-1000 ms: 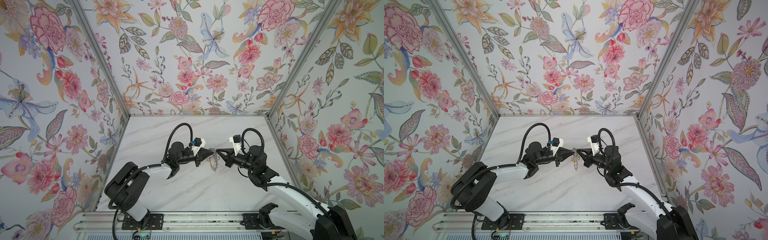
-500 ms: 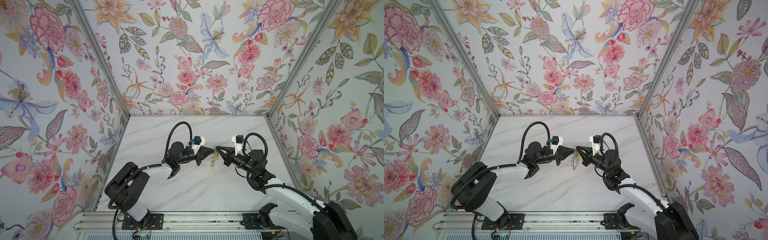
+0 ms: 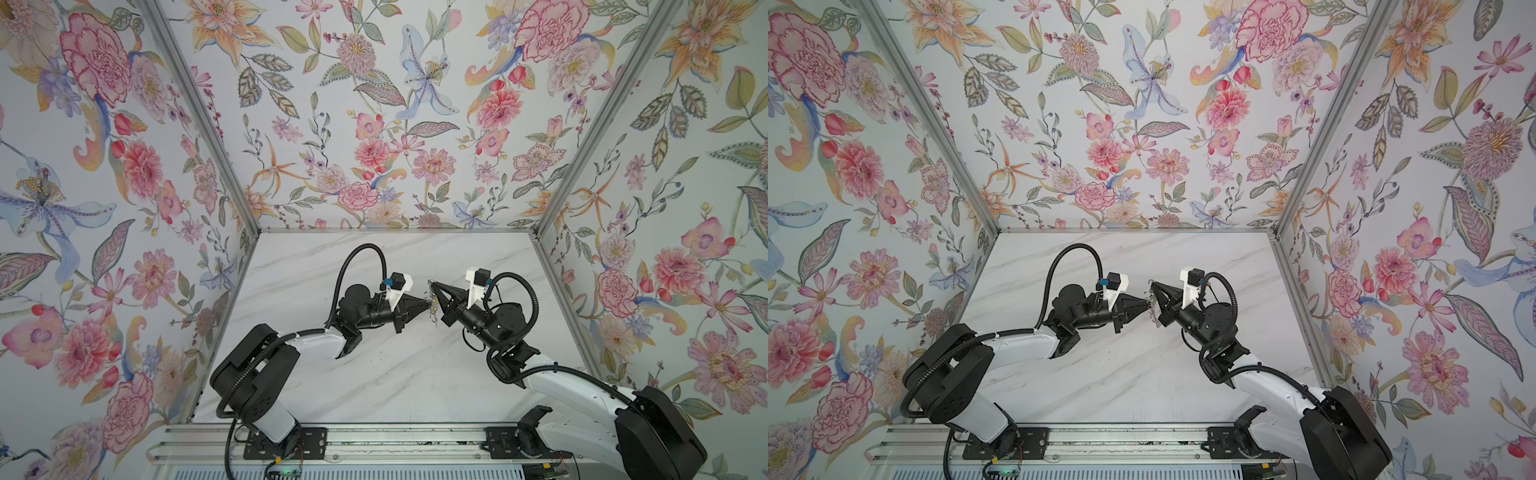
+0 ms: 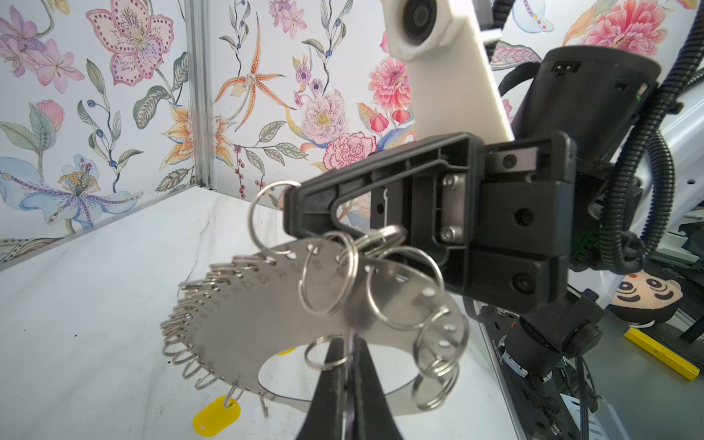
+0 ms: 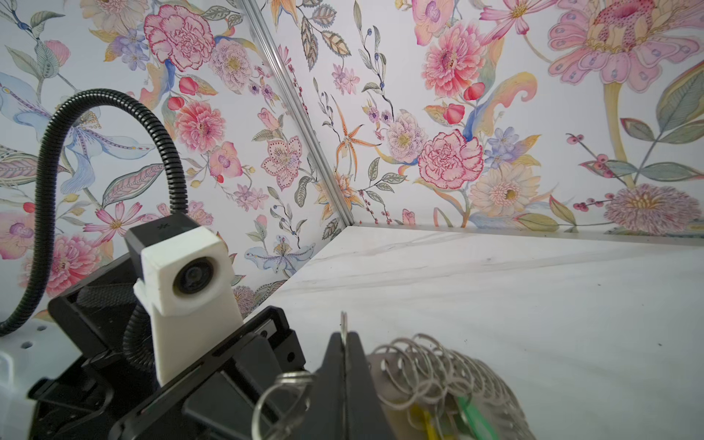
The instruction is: Remove the keys from the keyring
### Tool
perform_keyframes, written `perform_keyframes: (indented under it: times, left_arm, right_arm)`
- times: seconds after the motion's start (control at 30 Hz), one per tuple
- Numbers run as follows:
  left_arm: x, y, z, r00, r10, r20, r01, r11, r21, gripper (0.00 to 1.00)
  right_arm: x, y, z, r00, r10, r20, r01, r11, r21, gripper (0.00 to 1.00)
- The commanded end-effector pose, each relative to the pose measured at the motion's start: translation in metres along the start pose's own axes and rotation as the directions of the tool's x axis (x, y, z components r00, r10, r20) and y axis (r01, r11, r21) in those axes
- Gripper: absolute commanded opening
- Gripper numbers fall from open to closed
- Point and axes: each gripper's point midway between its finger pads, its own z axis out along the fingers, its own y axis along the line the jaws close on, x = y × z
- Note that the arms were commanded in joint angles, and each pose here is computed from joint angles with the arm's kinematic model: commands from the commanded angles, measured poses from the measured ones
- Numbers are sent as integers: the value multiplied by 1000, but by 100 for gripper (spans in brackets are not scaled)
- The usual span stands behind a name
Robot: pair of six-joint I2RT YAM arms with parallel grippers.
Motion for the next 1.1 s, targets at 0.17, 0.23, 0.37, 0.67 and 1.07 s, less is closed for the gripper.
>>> perform_keyframes:
  times: [0.17,0.23,0.37,0.67,1.07]
  left_arm:
    - [16,26,-22,988,54,-145,-80,980,-182,0]
    - [27,45,-34,980,30,-198,-82,962,-262,0]
    - [46,84,-66,964,-56,-258,-59,908,-416,0]
    - [92,146,-123,922,-247,-297,12,787,-617,0]
    - [139,180,-150,870,-386,-307,47,685,-727,0]
  right_arm:
    - [-39,-9,-19,988,-154,16,150,978,148,0]
    - [-40,-19,-32,982,-187,-15,186,960,208,0]
    - [-42,-40,-58,972,-222,-72,233,918,321,0]
    - [-12,-93,-95,950,-137,-279,271,806,526,0]
    - [29,-134,-92,889,-29,-457,332,729,599,0]
